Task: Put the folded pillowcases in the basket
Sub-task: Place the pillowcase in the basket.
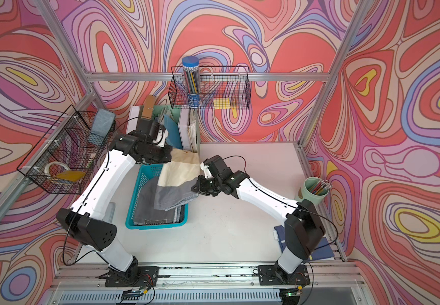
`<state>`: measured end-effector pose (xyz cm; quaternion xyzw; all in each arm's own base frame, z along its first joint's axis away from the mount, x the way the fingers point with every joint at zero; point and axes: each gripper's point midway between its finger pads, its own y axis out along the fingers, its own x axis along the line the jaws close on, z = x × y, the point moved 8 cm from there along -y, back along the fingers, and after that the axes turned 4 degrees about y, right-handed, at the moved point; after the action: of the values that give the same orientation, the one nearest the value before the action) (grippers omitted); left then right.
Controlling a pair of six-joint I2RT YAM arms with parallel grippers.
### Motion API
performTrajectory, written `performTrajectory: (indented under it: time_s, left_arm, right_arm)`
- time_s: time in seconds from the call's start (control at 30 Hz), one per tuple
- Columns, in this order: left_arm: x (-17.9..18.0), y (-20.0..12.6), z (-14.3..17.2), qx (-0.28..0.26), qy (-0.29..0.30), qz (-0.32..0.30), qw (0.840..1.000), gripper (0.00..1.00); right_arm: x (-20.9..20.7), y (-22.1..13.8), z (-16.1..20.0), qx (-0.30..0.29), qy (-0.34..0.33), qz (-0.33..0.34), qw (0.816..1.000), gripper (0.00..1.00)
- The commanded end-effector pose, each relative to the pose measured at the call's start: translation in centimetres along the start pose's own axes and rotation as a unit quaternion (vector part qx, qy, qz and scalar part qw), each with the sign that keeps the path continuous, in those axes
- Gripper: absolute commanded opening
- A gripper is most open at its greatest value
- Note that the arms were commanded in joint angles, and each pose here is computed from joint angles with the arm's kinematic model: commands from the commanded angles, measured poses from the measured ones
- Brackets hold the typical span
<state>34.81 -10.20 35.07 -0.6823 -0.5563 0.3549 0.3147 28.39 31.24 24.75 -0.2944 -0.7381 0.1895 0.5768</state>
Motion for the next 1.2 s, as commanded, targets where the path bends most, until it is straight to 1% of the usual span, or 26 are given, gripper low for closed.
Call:
performTrajectory:
  time_s: [0.0,0.07,0.13,0.23,0.33,0.43,0.57,0.67,0.77,0.83,1.03,1.07,1.1,1.13,1.17]
  left_arm:
    - [2.9,0.1,1.0,-0.004,-0.008,-0.047,0.999,0.0]
    - [3.8,0.6,1.3,0.002,0.0,-0.084,0.996,0.0]
    - [4.8,1.5,1.6,0.011,-0.004,-0.101,0.995,0.0]
    - [6.2,2.6,1.5,0.024,-0.02,-0.109,0.994,0.0]
    - [7.5,3.5,1.2,0.034,-0.048,-0.092,0.994,0.0]
    - [7.9,4.3,1.2,0.046,-0.05,-0.099,0.993,0.0]
    - [8.2,6.2,1.9,0.063,-0.058,-0.098,0.992,0.0]
    - [8.4,6.9,2.2,0.057,-0.062,-0.103,0.991,0.0]
    - [8.7,7.7,2.3,0.064,-0.063,-0.112,0.99,0.0]
    - [8.8,8.0,2.3,0.074,-0.068,-0.107,0.989,0.0]
    - [9.6,9.2,3.0,0.098,-0.072,-0.143,0.982,0.0]
    - [9.7,9.6,3.3,0.106,-0.071,-0.143,0.981,0.01]
    - [9.7,9.9,3.4,0.112,-0.071,-0.145,0.981,0.1]
    - [9.9,10.1,3.6,0.12,-0.073,-0.153,0.978,0.26]
    - [10.0,10.2,3.7,0.122,-0.073,-0.159,0.977,0.34]
  right_arm:
    - [2.2,1.9,-1.0,0.001,-0.022,-0.033,0.999,0.0]
    - [2.3,3.7,-1.0,0.014,-0.024,-0.029,0.999,0.0]
    - [2.8,5.4,-0.9,0.031,-0.029,-0.034,0.999,0.0]
    - [3.3,7.4,-0.2,0.052,-0.034,-0.035,0.997,0.0]
    - [3.7,9.6,1.1,0.077,-0.043,-0.028,0.996,0.0]
    - [2.9,11.0,2.1,0.089,-0.042,-0.015,0.995,0.0]
    - [1.7,11.4,2.3,0.081,-0.044,0.01,0.996,0.0]
    - [1.1,11.2,2.1,0.071,-0.047,0.03,0.996,0.0]
    - [0.3,11.2,1.9,0.062,-0.052,0.054,0.995,0.0]
    - [-0.3,11.6,2.1,0.072,-0.052,0.064,0.994,0.0]
    - [-1.0,12.1,2.7,0.085,-0.04,0.066,0.993,0.0]
    - [-1.2,12.1,2.8,0.085,-0.036,0.07,0.993,0.07]
    - [-1.4,12.2,2.9,0.085,-0.034,0.074,0.993,0.15]
    - [-1.5,12.1,2.9,0.085,-0.034,0.078,0.993,0.27]
    - [-1.5,12.0,2.9,0.085,-0.036,0.08,0.992,0.33]
